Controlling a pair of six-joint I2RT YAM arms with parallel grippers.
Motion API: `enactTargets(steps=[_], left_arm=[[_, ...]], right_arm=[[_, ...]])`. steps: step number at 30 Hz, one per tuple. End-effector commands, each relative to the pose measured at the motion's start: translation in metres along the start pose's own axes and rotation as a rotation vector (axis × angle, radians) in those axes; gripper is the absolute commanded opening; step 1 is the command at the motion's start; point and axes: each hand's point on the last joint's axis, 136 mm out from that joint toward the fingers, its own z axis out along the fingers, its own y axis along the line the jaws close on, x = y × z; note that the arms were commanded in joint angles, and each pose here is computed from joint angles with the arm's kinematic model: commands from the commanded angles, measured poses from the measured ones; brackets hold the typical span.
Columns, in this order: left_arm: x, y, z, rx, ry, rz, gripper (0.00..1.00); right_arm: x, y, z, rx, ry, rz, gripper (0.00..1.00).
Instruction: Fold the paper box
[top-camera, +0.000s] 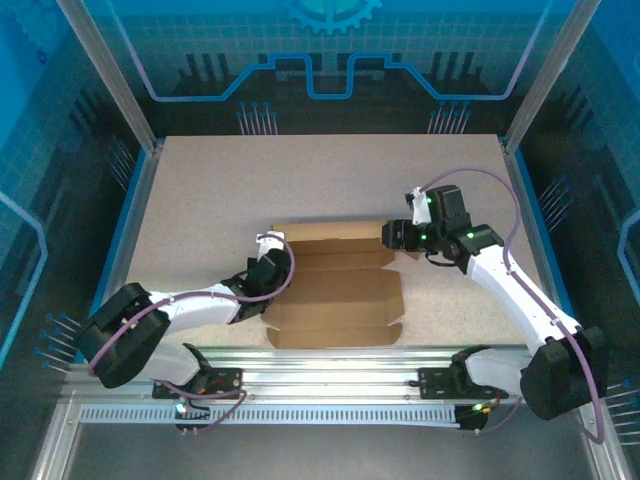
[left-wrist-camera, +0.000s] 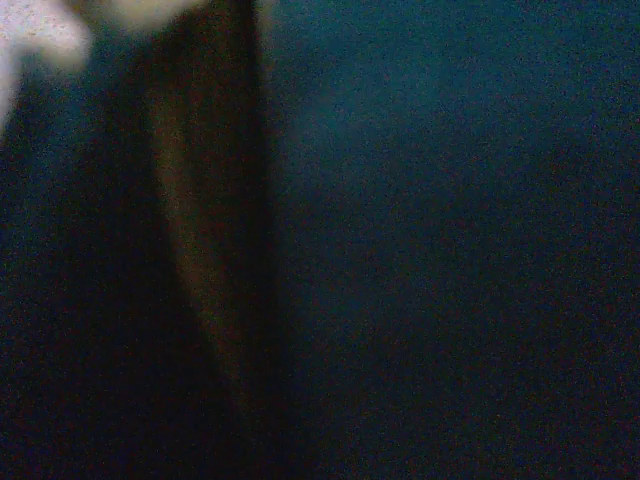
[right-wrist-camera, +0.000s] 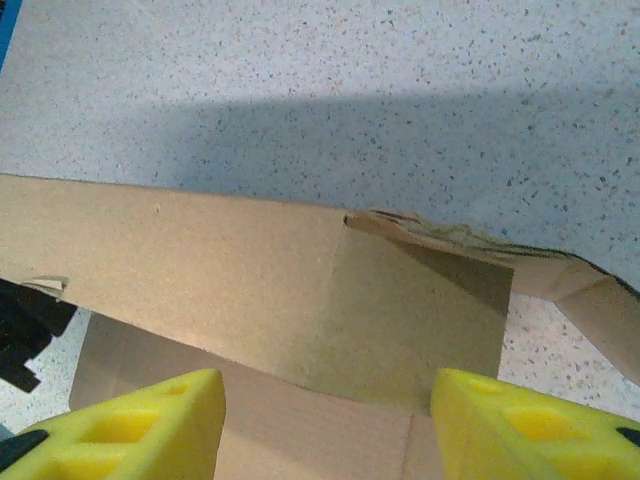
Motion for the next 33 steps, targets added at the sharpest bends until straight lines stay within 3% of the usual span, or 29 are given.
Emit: enactTargets(steps=[1,7,11,18,25,33], left_arm=[[0.014,0.004,-0.002,-0.020,0.044,0.034,0.18],[0.013,-0.004,-0.003,-0.005,0.041,0.046,0.18],[0.013,-0.006,-0.003,-0.003,0.041,0.055,0.18],[0.014,-0.010,-0.002,0.003,0.041,0.064,0.18],[0.014,-0.011,-0.002,0.002,0.042,0.073,0.18],[0.012,-0.012,-0.002,-0.002,0.039,0.085,0.18]], right_arm=[[-0.003,0.001,0.010,-0.013,0.001,0.025,0.58],[0.001,-0.003,0.019,-0.009,0.001,0.111,0.56],[-0.007,0.014,0.022,-0.129,-0.028,0.175,0.51],[-0.011,0.025,0.024,-0.208,-0.018,0.224,0.32],[-0.003,0.000,0.019,-0.080,-0.018,0.194,0.39],[-0.003,-0.010,-0.007,-0.025,0.007,0.031,0.39]])
